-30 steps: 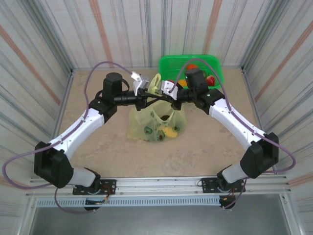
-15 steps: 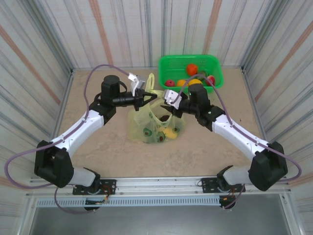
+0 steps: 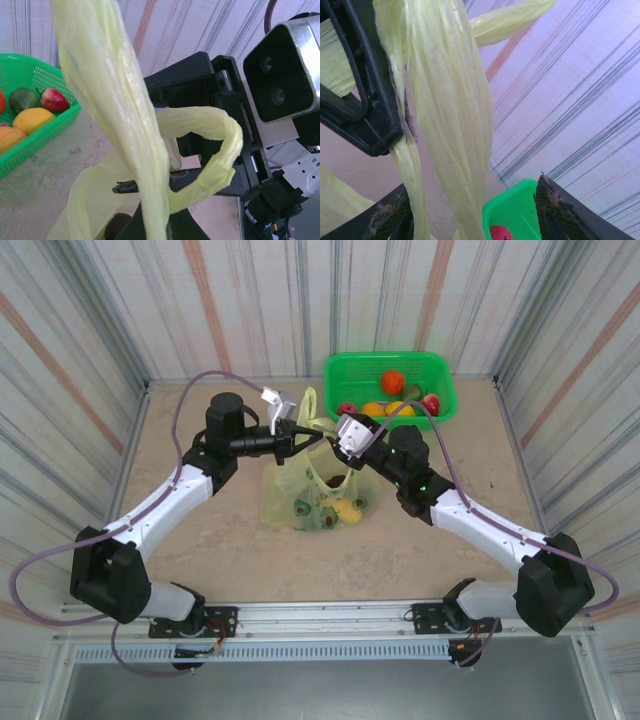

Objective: Place the fake fruits into the plastic bag and tie a complex knot

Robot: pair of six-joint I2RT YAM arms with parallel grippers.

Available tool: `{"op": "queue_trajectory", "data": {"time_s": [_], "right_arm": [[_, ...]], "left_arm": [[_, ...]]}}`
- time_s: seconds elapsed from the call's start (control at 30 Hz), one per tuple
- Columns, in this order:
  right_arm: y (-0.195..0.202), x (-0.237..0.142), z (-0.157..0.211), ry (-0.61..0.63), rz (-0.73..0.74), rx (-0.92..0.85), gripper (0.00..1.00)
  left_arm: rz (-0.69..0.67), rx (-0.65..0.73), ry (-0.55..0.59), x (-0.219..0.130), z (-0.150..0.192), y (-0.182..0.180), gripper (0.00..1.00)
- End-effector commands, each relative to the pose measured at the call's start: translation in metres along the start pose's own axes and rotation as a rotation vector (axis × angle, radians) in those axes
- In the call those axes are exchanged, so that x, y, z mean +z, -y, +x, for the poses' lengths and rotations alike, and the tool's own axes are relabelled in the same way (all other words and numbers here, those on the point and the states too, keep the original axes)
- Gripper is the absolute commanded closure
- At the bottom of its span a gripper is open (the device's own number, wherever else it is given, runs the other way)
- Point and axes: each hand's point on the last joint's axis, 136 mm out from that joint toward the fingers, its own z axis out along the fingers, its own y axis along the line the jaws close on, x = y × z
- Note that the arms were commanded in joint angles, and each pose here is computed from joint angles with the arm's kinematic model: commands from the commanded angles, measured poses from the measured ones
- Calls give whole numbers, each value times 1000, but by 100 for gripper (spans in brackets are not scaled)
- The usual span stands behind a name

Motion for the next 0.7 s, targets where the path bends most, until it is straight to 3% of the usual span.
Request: {"op": "queue_trajectory", "data": {"time_s": [0.0,0.17,0.43,0.47,0.5,0.57,0.67], "right_arm": [[8,-11,-23,43,2,-67,39],[3,-24,-13,16,26,-63,38],[-7,-14,-15,8,155,-132,36],[-8,-13,-15,2,166,-139,34],[-8,-11,-13,-10,182,-150,3],[-5,-10,-11,-26,235,-163,0],[-1,-8,-10,-34,259,-157,8]], "left_arm": [[22,16,22,-2,-8,6,100],[25,7,30,-3,-10,6,100],[34,0,35,-4,-12,8,100],[36,-1,35,-4,-12,8,100],[37,-1,35,-4,-12,8,100],[39,-2,37,-4,-13,8,100],[43,-5,36,-4,-12,9,100]]}}
